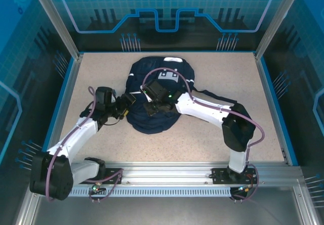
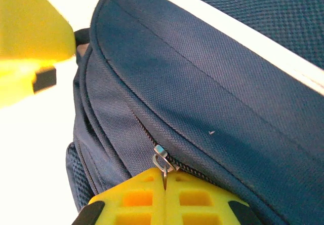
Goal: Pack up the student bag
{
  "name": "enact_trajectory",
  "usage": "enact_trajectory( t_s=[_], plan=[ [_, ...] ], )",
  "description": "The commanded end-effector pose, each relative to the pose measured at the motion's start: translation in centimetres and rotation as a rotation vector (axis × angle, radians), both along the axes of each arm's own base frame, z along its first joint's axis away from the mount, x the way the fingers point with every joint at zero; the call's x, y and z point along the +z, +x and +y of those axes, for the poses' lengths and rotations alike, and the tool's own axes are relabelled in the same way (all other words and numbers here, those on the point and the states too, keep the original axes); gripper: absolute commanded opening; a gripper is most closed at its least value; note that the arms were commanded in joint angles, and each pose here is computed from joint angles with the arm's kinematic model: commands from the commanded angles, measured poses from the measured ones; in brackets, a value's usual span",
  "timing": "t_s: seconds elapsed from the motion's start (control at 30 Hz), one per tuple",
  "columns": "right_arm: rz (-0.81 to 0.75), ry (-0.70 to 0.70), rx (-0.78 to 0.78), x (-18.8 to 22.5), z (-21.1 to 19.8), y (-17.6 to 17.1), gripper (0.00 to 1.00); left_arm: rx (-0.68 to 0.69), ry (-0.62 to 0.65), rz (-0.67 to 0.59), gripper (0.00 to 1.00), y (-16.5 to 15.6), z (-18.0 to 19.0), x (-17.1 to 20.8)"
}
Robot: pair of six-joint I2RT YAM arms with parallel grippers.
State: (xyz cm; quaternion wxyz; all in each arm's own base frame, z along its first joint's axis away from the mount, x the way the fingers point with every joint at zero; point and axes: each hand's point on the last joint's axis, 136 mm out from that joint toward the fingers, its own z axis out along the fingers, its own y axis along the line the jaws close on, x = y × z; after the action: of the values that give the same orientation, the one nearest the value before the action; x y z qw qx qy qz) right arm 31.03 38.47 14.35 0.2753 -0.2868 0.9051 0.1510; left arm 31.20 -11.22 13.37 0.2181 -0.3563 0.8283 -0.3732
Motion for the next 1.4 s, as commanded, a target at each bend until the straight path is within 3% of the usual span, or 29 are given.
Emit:
enact_trajectory(
  t_s=[0.0,0.1,0.23,0.57,0.73,0.93,1.13,1.37],
  plan=[
    [0.0,0.102,0.049,2.0,2.8,-0.2,0.0,0.032,-0.148,-0.016,0.6,0.1,-0.9,0.8],
    [0.028,0.122,0.049,2.1,3.1,-0.5,0.0,0.055,-0.175,-0.023,0.5,0.8,-1.0,1.0],
    [0.044,0.138,0.054,2.1,3.3,-0.9,0.0,0.069,-0.202,-0.028,0.44,1.8,-1.2,1.1],
    [0.047,0.128,0.042,2.1,2.8,-1.0,0.0,0.098,-0.215,0.01,0.42,2.6,-1.2,-0.2],
    [0.069,0.072,0.028,1.5,1.4,-1.6,0.0,0.122,-0.21,0.027,0.27,3.3,-1.0,-1.3],
    [0.029,-0.114,-0.056,0.9,-3.9,-2.0,0.0,0.143,-0.139,0.027,0.0,3.5,-0.1,-2.2],
    [-0.059,-0.319,-0.162,0.7,-12.0,-1.6,0.0,0.119,-0.071,0.002,0.0,3.3,0.4,-2.2],
    [-0.11,-0.338,-0.226,1.3,-16.6,1.4,0.0,0.057,-0.041,-0.037,0.0,3.3,0.0,-1.8]
  ],
)
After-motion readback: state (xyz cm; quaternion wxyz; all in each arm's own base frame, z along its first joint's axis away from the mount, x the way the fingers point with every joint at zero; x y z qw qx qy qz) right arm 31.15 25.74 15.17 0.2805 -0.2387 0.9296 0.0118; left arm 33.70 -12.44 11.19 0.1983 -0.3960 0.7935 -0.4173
